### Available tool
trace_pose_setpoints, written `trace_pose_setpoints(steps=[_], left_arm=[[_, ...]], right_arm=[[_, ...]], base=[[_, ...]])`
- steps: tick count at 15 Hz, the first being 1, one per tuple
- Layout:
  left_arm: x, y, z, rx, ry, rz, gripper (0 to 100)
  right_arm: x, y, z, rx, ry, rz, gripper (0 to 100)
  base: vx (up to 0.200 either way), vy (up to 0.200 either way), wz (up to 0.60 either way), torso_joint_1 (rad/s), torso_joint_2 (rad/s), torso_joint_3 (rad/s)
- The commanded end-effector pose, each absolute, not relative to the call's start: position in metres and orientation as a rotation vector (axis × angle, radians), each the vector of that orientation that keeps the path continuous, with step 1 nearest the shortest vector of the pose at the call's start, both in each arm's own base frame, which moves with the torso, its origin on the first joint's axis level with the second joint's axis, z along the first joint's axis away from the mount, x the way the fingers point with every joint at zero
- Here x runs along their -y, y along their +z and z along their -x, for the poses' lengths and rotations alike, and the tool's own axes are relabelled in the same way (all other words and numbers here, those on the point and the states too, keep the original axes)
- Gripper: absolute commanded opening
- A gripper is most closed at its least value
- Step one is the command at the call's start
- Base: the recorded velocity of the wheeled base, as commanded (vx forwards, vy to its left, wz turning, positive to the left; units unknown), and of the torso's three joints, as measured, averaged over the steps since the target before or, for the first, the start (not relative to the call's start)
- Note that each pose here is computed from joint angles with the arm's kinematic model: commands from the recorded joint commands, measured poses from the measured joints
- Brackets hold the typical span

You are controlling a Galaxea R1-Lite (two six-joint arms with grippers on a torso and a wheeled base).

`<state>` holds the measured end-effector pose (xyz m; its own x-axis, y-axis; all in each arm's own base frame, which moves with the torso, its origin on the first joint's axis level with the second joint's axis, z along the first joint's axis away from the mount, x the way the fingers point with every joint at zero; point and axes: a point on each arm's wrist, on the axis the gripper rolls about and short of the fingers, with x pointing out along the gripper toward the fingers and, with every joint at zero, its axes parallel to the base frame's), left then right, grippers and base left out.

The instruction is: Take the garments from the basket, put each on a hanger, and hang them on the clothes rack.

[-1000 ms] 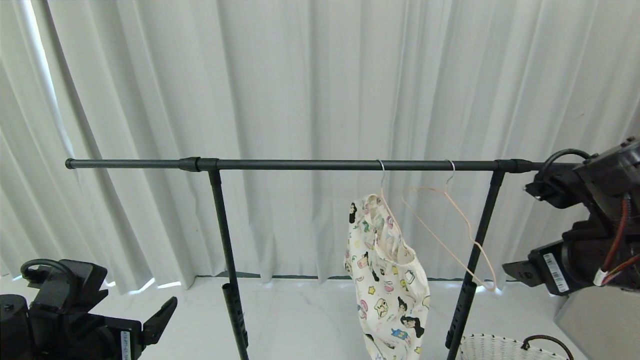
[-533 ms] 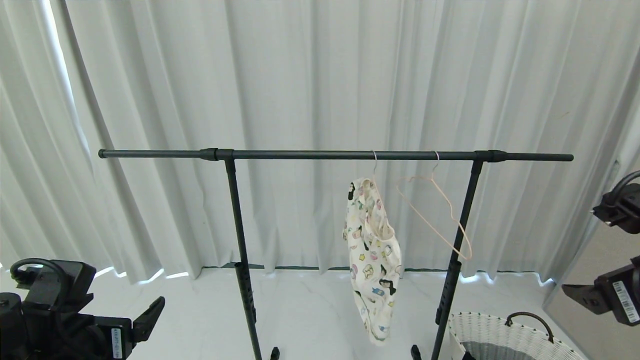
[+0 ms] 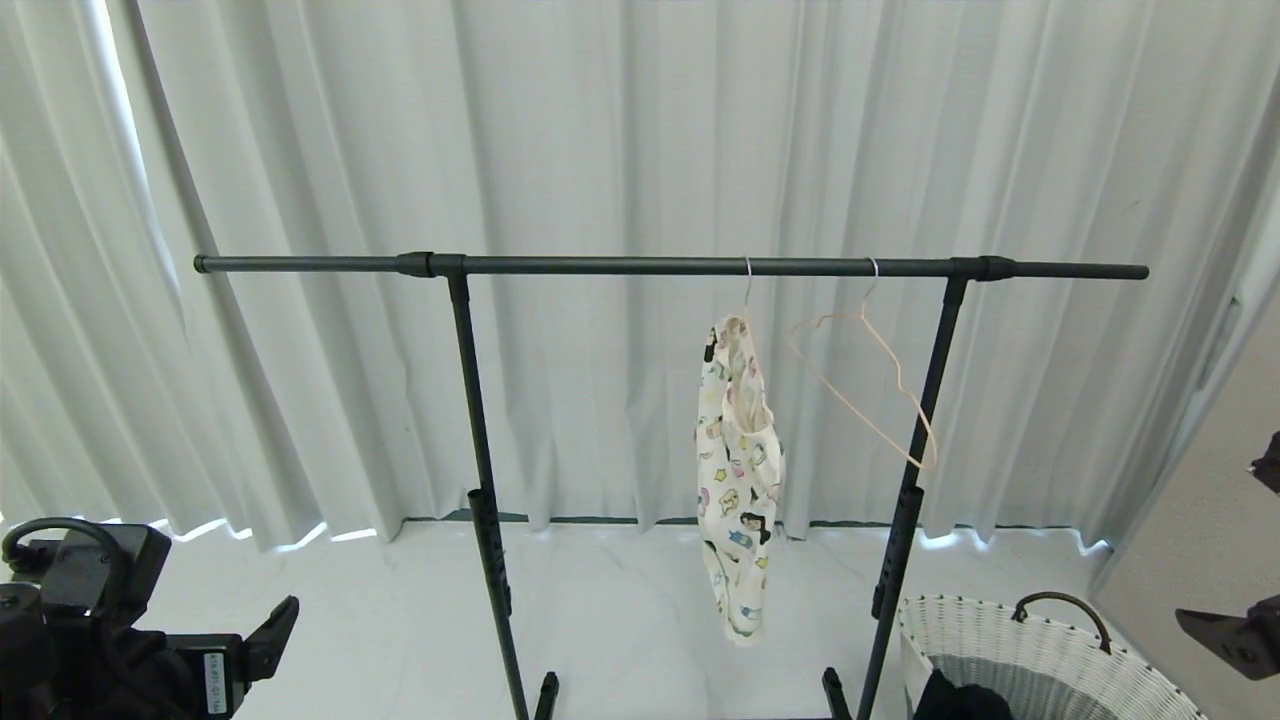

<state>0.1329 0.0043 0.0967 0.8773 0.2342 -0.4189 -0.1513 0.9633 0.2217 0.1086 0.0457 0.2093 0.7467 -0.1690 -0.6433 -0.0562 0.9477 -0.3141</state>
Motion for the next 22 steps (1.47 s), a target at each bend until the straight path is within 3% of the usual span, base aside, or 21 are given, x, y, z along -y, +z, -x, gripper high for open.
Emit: trace_pose_setpoints(steps=[1, 22], left_arm=[[-0.006, 0.095, -0.134, -0.474, 0.219, -0.183, 100], [-0.009, 0.095, -0.134, -0.477, 0.237, -0.182, 100]], right_arm=[[-0.044, 0.206, -0.107, -0.738, -0.068, 0.328, 100], [-0.046, 0.188, -0.110, -0.753, -0.071, 0.337, 100]], base=[[0.000, 0.000, 0.00, -0.237, 0.53, 0.295], [0.000, 0.000, 0.00, -0.188, 0.48, 0.288]])
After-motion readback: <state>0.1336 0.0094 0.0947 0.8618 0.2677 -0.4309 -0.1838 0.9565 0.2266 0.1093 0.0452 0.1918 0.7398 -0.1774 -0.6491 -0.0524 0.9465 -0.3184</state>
